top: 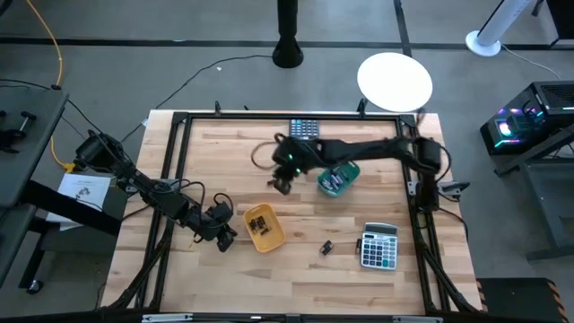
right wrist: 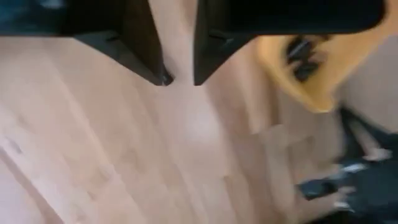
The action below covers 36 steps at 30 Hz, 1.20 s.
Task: Sort batteries
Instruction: Put the black battery into the yellow bin
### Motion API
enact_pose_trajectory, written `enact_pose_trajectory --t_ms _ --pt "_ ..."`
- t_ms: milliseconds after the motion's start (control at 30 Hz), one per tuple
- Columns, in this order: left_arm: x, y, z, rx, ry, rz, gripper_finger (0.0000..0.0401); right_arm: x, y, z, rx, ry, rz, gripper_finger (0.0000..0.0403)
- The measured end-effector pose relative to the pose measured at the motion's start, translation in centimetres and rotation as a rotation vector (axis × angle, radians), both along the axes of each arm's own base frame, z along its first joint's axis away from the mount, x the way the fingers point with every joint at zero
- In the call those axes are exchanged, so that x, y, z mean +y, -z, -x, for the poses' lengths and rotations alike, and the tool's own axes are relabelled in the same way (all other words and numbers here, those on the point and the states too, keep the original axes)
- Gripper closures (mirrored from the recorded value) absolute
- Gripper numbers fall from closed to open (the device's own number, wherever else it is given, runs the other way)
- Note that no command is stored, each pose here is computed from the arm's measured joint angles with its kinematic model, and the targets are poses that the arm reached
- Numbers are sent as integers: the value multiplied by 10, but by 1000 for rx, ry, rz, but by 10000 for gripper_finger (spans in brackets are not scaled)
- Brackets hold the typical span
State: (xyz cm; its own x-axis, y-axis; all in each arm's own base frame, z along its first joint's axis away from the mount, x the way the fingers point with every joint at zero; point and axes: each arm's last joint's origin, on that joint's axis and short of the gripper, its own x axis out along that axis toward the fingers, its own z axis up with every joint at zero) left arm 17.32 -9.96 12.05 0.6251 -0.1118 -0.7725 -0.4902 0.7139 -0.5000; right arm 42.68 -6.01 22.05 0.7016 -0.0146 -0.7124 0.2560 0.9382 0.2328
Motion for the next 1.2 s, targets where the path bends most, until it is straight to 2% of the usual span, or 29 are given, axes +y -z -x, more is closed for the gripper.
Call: enact_pose_trajectory --t_ms 133,267,467,667,733,800,867,933,967,1067,1200 --pt "-1 -1 -1 -12 -22 26 401 -25 24 -25 47 -48 54 270" --pt "0 -1 -1 -13 -65 45 401 -41 45 -47 147 -93 75 234" --pt "0 -1 -2 -20 -124 63 401 -48 73 -75 270 -188 132 225" --pt "1 -2 -2 -36 -158 51 401 -52 93 -76 425 -180 193 224" --pt "2 -2 -2 -43 -167 41 401 -52 98 -73 457 -187 183 231" --pt "2 -2 -2 -50 -176 32 401 -51 104 -68 493 -200 163 255" --pt "2 -2 -2 -54 -181 26 401 -49 105 -65 525 -210 152 299" --pt "2 -2 -2 -54 -180 25 401 -42 105 -64 541 -237 127 361" --pt "2 -2 -2 -55 -175 21 401 -39 104 -63 547 -253 110 376" --pt "2 -2 -2 -59 -156 6 401 -23 98 -58 592 -292 88 378" --pt "2 -2 -2 -62 -129 -19 401 -3 75 -49 623 -365 75 380"
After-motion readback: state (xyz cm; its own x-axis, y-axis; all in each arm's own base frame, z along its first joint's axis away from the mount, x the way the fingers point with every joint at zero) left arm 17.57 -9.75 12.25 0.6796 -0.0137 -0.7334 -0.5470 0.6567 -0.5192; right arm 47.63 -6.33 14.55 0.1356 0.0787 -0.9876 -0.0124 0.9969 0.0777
